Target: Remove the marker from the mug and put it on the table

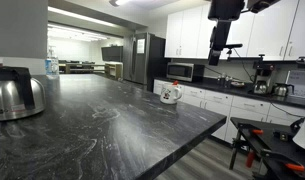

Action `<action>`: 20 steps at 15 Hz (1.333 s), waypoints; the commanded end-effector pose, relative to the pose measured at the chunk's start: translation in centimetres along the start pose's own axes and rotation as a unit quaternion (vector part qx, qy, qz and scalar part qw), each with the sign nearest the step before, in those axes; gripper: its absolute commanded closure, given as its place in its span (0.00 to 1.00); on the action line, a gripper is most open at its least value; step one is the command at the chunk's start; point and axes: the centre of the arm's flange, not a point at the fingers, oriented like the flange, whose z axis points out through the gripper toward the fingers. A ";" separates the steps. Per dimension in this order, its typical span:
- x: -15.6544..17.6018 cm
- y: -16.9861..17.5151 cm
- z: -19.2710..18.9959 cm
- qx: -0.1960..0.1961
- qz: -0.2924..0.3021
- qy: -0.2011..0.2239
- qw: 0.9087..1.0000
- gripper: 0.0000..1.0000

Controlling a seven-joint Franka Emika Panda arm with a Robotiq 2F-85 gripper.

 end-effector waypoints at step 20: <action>8.5 11.4 1.7 0.051 -0.132 -0.075 0.987 0.00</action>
